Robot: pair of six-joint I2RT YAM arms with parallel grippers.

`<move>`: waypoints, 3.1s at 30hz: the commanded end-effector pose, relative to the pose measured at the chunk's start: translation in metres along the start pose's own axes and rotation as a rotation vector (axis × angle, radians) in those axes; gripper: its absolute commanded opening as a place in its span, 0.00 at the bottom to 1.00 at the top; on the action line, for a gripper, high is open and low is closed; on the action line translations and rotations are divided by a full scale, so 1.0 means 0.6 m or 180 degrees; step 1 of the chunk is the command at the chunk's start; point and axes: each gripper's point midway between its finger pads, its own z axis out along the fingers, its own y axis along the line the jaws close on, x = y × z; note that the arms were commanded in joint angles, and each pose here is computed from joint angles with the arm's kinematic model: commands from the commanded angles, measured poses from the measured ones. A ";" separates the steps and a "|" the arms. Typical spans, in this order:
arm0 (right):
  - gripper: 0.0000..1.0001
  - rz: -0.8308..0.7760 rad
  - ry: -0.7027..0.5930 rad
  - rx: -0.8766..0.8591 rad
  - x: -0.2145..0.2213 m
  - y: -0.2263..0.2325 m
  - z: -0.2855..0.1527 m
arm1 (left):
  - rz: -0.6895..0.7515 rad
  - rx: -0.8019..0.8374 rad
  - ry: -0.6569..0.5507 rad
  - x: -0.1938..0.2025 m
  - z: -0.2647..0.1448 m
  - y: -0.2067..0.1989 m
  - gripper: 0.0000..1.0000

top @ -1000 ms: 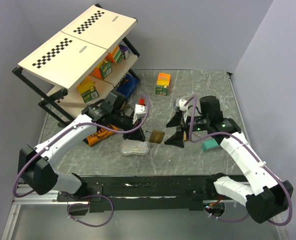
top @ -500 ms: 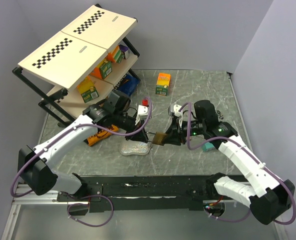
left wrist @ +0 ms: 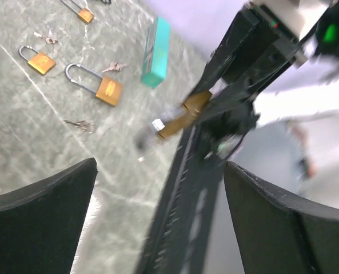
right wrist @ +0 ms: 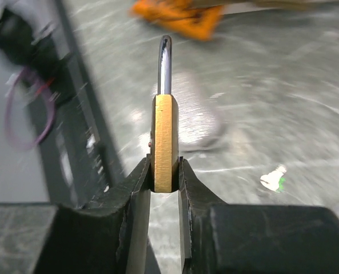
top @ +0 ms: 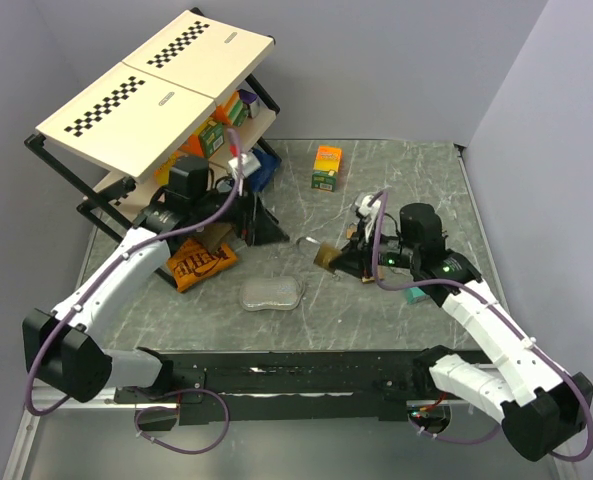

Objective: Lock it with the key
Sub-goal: Place the lock at the center of the board.

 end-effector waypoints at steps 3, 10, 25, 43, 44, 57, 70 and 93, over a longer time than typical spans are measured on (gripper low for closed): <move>0.00 0.0162 -0.1163 0.0910 -0.156 -0.069 -0.034 | -0.1151 0.0032 -0.0613 -0.076 0.002 -0.019 0.96; 0.00 0.0535 -0.1415 0.1260 -0.185 -0.111 -0.032 | -0.1931 -0.0145 -0.0887 -0.094 0.048 0.034 0.96; 0.00 0.0627 -0.1423 0.1264 -0.199 -0.121 -0.006 | -0.2521 -0.0351 -0.0893 -0.086 0.141 0.071 0.96; 0.00 0.0423 -0.1278 0.1374 -0.186 -0.127 0.015 | -0.2683 -0.0271 -0.0790 -0.095 0.179 0.071 0.89; 0.00 0.0421 -0.1282 0.1373 -0.187 -0.127 0.014 | -0.2692 -0.0273 -0.0788 -0.094 0.179 0.072 0.87; 0.00 0.0298 -0.1165 0.1456 -0.171 -0.130 0.022 | -0.2726 -0.0355 -0.0752 -0.093 0.189 0.082 0.84; 0.00 0.0255 -0.1135 0.1402 -0.166 -0.122 0.027 | -0.2737 -0.0497 -0.0708 -0.083 0.201 0.093 0.61; 0.99 0.0018 -0.0621 0.1636 -0.081 -0.109 -0.058 | -0.2378 -0.1862 -0.0090 0.055 0.189 0.199 0.01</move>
